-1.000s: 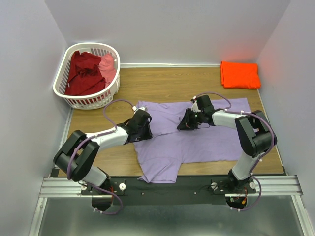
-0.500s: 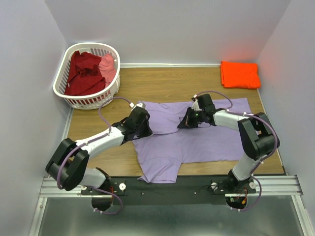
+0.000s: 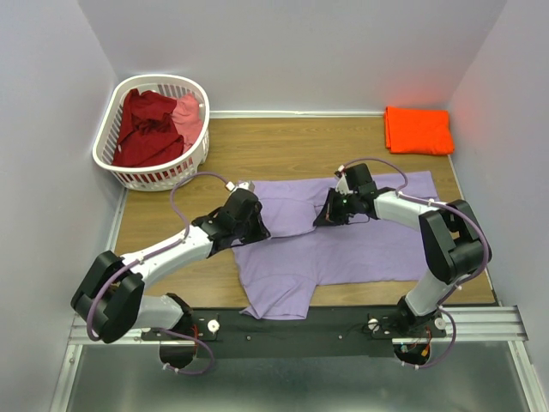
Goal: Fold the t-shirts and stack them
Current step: Fold the tshirt
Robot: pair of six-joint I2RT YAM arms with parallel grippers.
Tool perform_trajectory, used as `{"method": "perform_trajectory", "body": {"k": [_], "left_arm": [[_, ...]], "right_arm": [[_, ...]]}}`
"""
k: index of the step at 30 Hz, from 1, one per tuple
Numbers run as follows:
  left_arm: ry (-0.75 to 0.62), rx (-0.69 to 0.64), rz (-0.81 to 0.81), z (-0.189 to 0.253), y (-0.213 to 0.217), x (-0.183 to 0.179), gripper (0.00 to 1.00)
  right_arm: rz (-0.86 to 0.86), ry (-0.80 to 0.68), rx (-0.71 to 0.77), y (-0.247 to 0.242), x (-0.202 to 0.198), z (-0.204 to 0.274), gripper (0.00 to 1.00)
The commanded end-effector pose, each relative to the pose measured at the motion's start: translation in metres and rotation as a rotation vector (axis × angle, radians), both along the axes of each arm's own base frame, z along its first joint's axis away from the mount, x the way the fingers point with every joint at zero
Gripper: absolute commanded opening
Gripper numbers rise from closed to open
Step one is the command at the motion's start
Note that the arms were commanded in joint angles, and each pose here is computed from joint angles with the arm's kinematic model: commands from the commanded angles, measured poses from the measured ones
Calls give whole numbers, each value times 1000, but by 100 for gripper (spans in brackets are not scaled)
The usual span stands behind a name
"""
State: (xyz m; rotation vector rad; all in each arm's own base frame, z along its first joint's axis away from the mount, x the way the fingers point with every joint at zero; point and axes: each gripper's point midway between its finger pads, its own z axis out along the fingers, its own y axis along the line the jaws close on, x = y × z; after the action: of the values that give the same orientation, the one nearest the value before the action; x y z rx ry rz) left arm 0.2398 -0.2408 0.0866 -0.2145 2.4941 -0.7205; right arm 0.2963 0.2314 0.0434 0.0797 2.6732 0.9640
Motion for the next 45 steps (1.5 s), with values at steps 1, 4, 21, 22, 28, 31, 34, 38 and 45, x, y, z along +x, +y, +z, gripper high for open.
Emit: {"method": "perform_trajectory", "body": {"k": [1,4,21,22,28,31,34,38,45], "left_arm": [[39,-24,0,-7,-4,-13,0],[55,-23,-3,-14,-4,-18,0],[32,-10,70,-23,5,-15,31],[16,-7,86,-20,9,-11,35],[-148,67,249,13,75,53,57],[-193,137,279,16,103,91,57],[-237,197,291,26,116,124,56],[-201,253,278,5,119,156,49],[-215,210,247,12,99,191,33]], "right_arm": [[7,-23,-41,-6,2,3,1],[18,0,-49,-6,-1,-4,1],[43,-8,-99,-12,0,-7,31],[41,-22,-105,-13,2,-3,34],[-75,-142,-165,-53,37,34,53],[-277,-162,-188,-118,71,44,53],[-402,-160,-188,-160,90,49,50],[-622,-178,-179,-224,115,52,50],[-799,-202,-145,-280,150,47,39]]}}
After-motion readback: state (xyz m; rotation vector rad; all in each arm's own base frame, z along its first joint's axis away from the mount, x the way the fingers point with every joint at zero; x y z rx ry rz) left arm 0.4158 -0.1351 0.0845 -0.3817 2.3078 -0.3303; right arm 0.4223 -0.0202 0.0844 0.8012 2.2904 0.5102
